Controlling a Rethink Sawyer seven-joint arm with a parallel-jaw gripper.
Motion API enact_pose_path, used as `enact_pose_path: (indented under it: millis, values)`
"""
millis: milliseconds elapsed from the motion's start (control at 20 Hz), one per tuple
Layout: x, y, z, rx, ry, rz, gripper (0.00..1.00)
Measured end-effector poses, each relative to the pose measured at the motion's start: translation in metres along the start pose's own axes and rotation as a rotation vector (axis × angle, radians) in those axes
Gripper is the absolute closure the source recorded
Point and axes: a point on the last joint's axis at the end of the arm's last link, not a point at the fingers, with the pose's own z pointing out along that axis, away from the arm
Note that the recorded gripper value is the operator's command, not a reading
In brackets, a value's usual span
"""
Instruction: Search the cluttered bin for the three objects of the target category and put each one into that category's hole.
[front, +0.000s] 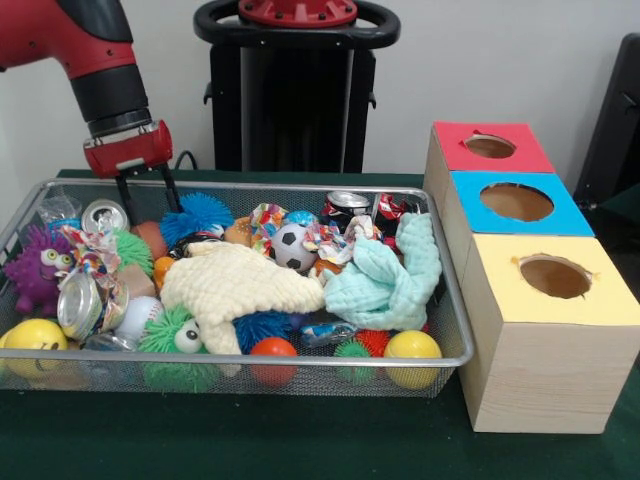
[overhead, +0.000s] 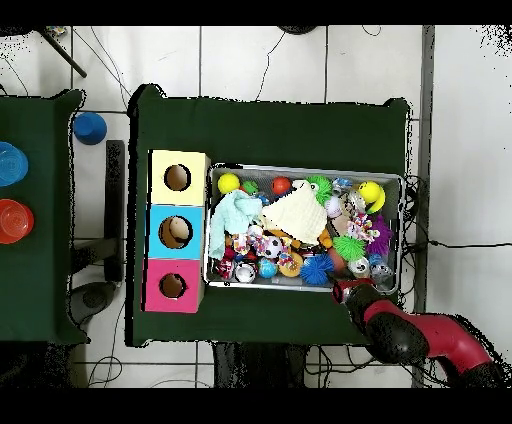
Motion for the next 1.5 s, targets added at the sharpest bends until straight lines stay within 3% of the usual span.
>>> enact_pose_path:
  millis: [450,1500]
  values:
    - [-0.0080,-0.0014,0.0011,-0.013,-0.012,-0.033,0.00]
    - [-0.0092,-0.0015,0.0022,-0.014,-0.014,-0.035,0.00]
